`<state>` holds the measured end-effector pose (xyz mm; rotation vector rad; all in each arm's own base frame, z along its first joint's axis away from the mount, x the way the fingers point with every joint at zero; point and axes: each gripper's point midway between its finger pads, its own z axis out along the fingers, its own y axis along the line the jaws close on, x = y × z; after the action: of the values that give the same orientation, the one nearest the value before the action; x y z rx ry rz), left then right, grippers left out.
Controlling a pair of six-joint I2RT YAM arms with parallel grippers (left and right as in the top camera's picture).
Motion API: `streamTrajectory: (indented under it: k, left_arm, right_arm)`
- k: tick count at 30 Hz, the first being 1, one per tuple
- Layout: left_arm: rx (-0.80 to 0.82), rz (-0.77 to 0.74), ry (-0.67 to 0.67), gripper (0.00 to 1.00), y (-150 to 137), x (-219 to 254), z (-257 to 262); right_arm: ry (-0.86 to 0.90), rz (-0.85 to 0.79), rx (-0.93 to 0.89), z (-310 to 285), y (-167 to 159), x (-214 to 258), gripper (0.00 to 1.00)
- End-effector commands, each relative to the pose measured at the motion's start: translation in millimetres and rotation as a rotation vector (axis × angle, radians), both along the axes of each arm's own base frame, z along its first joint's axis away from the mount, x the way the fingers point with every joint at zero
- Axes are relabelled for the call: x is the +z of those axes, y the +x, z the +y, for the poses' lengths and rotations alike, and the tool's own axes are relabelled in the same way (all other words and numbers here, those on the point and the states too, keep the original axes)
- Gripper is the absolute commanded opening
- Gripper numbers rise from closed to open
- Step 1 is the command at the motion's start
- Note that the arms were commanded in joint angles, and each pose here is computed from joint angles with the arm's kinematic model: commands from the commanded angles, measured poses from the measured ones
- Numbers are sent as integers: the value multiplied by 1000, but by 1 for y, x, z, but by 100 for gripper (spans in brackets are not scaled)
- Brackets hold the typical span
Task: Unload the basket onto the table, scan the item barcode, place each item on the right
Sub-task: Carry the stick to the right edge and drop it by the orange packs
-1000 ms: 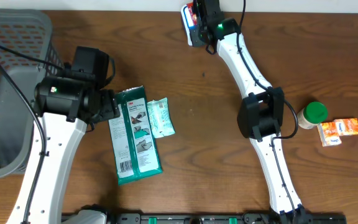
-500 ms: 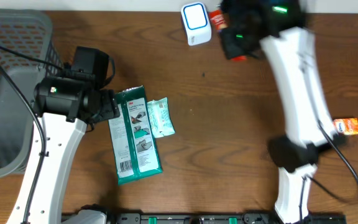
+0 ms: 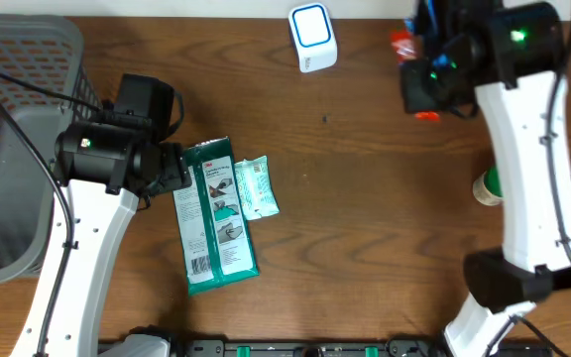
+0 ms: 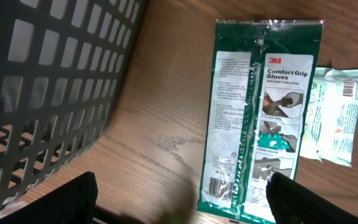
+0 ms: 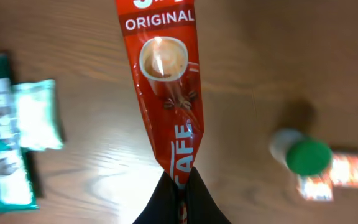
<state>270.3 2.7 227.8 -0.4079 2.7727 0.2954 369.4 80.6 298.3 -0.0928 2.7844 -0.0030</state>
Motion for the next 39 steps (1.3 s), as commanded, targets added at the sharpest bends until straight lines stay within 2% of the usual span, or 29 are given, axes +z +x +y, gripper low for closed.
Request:
streamTrajectory:
  k: [1, 5, 12, 18, 21, 26, 29, 30, 31, 33, 34, 36, 39]
  left_arm:
    - [3, -3, 13, 88, 0, 2, 3]
    - [4, -3, 13, 88, 0, 2, 3]
    - [3, -3, 13, 88, 0, 2, 3]
    - [4, -3, 13, 88, 0, 2, 3]
    - [4, -3, 13, 88, 0, 2, 3]
    - [3, -2, 13, 88, 0, 2, 3]
    - [4, -3, 13, 88, 0, 2, 3]
    - [3, -2, 13, 88, 0, 2, 3]
    - [3, -3, 13, 88, 0, 2, 3]
    - [3, -2, 13, 88, 0, 2, 3]
    - [3, -2, 13, 88, 0, 2, 3]
    - [3, -2, 13, 88, 0, 2, 3]
    - [3, -3, 13, 88, 0, 2, 3]
  right_arm:
    - [-128, -48, -282, -74, -32, 15, 1]
    - [-178, 37, -412, -117, -46, -12, 1]
    - [-202, 118, -597, -189, -42, -87, 1]
    - [-162, 44, -791, -252, -38, -135, 1]
    - [-72, 26, -839, -265, -39, -159, 1]
    - [6, -1, -882, -277, -42, -189, 11]
    - [14, -16, -895, -282, -45, -204, 4]
    - [23, -20, -872, -280, -43, -208, 4]
    - [35, -24, -834, -277, -41, -213, 11]
    - [61, -32, -783, -270, -37, -220, 44]
    - [69, -32, -778, -269, -37, -223, 56]
    - [72, -26, -778, -267, -39, -226, 66]
    - [87, -27, -766, -264, -38, -226, 71]
